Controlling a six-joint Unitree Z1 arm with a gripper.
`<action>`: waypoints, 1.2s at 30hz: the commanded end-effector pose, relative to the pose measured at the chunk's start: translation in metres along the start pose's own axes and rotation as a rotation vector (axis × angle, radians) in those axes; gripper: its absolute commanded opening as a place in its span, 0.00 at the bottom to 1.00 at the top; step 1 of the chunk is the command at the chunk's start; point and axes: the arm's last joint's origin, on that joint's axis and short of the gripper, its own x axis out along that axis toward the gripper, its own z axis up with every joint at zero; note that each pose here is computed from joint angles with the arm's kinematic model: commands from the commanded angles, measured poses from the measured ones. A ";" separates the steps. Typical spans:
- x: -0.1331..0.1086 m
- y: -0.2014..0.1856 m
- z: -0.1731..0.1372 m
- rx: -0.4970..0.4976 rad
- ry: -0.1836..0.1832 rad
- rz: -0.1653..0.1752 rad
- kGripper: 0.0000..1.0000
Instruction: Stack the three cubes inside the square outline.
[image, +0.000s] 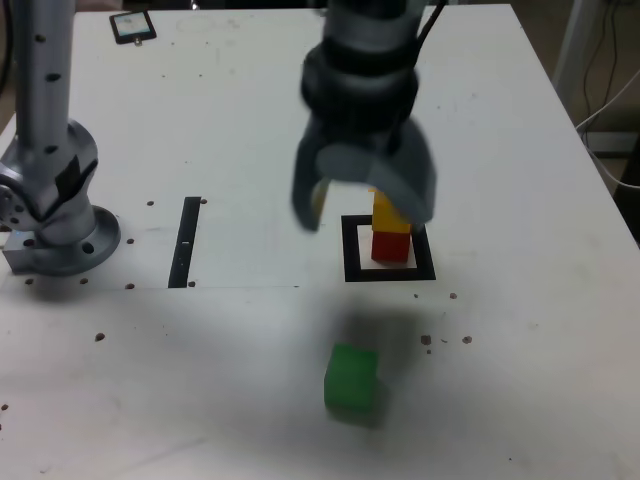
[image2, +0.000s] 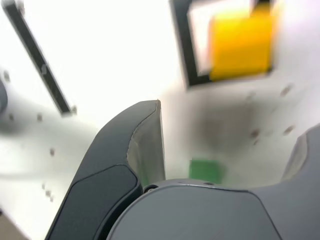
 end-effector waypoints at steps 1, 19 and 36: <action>0.004 -0.017 -0.003 -0.002 -0.004 -0.018 0.99; 0.030 -0.097 -0.008 -0.124 -0.096 -0.039 0.97; 0.060 -0.101 0.015 -0.083 -0.016 -0.030 0.87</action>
